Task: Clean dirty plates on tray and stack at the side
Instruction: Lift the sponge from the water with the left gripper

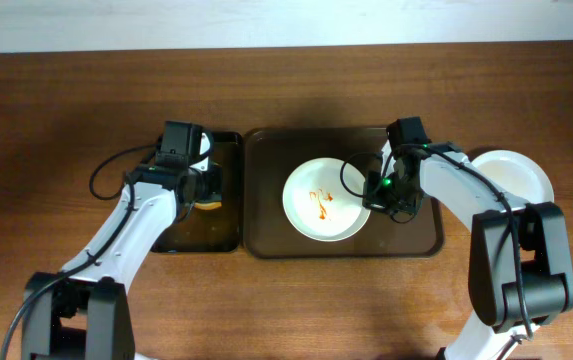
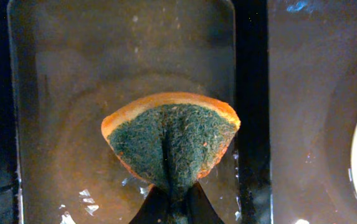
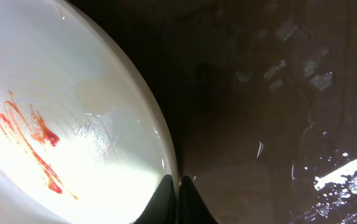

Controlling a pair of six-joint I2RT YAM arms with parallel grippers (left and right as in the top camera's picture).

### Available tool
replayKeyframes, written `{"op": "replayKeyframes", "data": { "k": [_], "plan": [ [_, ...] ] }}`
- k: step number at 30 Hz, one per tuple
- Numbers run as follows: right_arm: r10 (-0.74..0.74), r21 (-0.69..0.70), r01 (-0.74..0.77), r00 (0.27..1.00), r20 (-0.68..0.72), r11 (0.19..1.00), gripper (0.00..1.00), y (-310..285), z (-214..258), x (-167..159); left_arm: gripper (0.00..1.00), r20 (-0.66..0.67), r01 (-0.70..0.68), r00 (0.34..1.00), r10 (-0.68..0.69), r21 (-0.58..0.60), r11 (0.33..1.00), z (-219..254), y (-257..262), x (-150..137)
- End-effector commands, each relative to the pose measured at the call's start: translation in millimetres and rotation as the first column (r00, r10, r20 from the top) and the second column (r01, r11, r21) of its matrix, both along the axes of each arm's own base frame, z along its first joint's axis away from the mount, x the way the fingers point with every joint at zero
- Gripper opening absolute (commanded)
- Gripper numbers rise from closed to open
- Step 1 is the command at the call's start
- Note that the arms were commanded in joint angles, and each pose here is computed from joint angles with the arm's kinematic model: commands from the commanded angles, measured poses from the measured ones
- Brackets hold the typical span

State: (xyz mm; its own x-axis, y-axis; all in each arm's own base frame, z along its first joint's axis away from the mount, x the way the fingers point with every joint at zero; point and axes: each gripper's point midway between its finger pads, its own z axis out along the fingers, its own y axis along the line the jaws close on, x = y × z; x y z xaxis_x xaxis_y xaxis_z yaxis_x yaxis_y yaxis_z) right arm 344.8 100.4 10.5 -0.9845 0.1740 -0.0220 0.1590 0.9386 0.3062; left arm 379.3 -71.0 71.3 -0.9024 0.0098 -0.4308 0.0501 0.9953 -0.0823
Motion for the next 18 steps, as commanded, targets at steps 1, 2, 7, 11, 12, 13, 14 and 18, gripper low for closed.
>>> {"op": "replayKeyframes", "data": {
  "k": [1,2,7,11,12,13,14,18],
  "plan": [
    [0.007,-0.015,-0.007,1.000,-0.024,1.000,0.04,0.6,-8.0,-6.1,0.00,0.042,0.007,0.999,-0.007,-0.015,1.000,15.1,-2.2,7.0],
    [0.006,-0.015,-0.007,1.000,-0.024,1.000,0.04,0.6,-8.0,-6.1,0.00,0.045,0.007,0.999,-0.007,-0.016,1.000,15.4,-2.3,7.6],
    [0.007,-0.015,-0.007,1.000,-0.024,1.000,0.04,0.6,-8.0,-6.2,0.00,0.191,0.015,0.982,-0.008,-0.037,0.999,46.1,-6.1,29.6],
    [0.006,-0.016,-0.007,1.000,-0.024,1.000,0.04,0.6,-8.0,-6.1,0.00,0.368,0.024,0.930,0.002,-0.066,0.998,98.4,-8.7,44.6],
    [0.006,-0.016,-0.007,1.000,-0.024,1.000,0.04,0.6,-8.0,-6.1,0.00,0.404,0.027,0.915,0.004,-0.072,0.997,110.6,-9.0,46.4],
    [0.007,-0.015,-0.007,1.000,-0.024,1.000,0.04,0.6,-8.0,-6.1,0.00,0.424,0.029,0.906,0.006,-0.075,0.997,117.3,-9.2,47.2],
    [0.007,-0.016,-0.007,1.000,-0.024,1.000,0.04,0.6,-8.0,-6.1,0.00,0.446,0.031,0.895,0.008,-0.079,0.996,124.7,-9.3,48.1],
    [0.006,-0.015,-0.007,1.000,-0.024,1.000,0.04,0.6,-8.0,-6.1,0.00,0.483,0.034,0.876,0.011,-0.085,0.996,137.7,-9.6,49.3]
  ]
}}
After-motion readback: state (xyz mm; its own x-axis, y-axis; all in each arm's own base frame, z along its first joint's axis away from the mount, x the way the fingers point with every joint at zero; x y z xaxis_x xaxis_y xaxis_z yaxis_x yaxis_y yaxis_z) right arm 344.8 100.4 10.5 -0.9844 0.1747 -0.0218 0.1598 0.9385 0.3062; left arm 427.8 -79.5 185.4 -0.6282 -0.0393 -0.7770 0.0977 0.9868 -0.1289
